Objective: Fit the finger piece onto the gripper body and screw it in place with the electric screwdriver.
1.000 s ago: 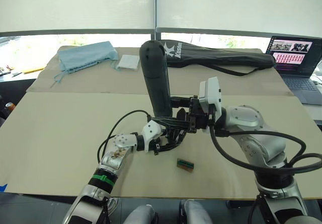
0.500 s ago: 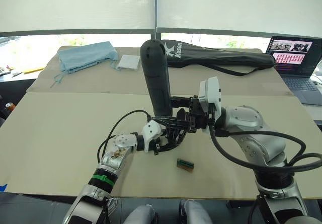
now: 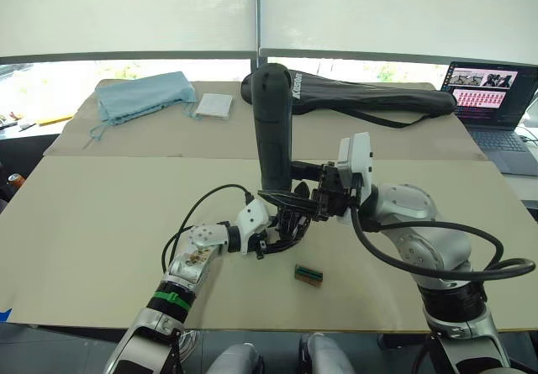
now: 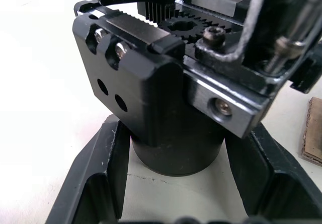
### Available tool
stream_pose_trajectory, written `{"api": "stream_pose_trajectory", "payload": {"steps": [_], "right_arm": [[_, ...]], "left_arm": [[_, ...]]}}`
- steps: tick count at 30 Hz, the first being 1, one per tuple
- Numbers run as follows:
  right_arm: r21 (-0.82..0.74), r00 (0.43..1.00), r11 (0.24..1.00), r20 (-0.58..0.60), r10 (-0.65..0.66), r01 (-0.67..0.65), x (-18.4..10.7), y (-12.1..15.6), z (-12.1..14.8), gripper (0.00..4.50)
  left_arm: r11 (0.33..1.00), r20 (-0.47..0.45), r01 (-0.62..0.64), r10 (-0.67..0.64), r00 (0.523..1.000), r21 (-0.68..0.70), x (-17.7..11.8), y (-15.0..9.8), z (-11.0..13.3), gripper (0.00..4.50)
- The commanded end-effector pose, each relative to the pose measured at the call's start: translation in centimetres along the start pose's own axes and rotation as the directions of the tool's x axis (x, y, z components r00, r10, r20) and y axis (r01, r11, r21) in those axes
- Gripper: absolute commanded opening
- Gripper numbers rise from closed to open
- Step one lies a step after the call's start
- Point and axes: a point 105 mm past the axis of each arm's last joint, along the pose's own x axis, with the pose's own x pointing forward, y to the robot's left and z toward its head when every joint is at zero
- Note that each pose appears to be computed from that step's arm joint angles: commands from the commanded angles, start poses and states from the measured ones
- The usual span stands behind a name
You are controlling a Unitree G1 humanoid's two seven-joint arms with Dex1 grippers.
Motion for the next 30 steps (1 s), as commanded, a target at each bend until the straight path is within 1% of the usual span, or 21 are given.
{"api": "stream_pose_trajectory", "payload": {"steps": [1,6,17,22,25,30], "right_arm": [[0.006,0.998,0.999,-0.035,-0.049,0.050,-0.1,-0.5,-1.0,1.92],[0.033,0.992,0.994,-0.081,-0.097,0.100,-0.1,-0.9,-2.2,1.92],[0.100,0.989,0.992,-0.133,-0.058,0.072,0.3,0.5,-3.6,1.92],[0.126,0.986,0.987,-0.148,-0.080,0.100,0.1,0.5,-4.3,1.92],[0.138,0.983,0.985,-0.166,-0.083,0.106,-0.1,0.7,-5.2,1.92],[0.146,0.982,0.983,-0.165,-0.089,0.113,-0.1,0.9,-5.6,1.92]], "left_arm": [[0.997,-0.103,0.046,-0.052,0.993,-0.061,0.2,-1.5,-3.0,2.25],[0.997,-0.100,0.046,-0.052,0.994,-0.059,0.2,-1.5,-2.9,2.25],[0.997,-0.095,0.039,-0.046,0.994,-0.071,0.3,-1.4,-2.8,2.25],[0.996,-0.097,0.036,-0.043,0.994,-0.076,0.2,-1.4,-2.9,2.25],[0.997,-0.098,0.036,-0.043,0.994,-0.075,0.2,-1.4,-2.9,2.25],[0.996,-0.102,0.038,-0.046,0.994,-0.077,0.1,-1.5,-3.0,2.25]]}}
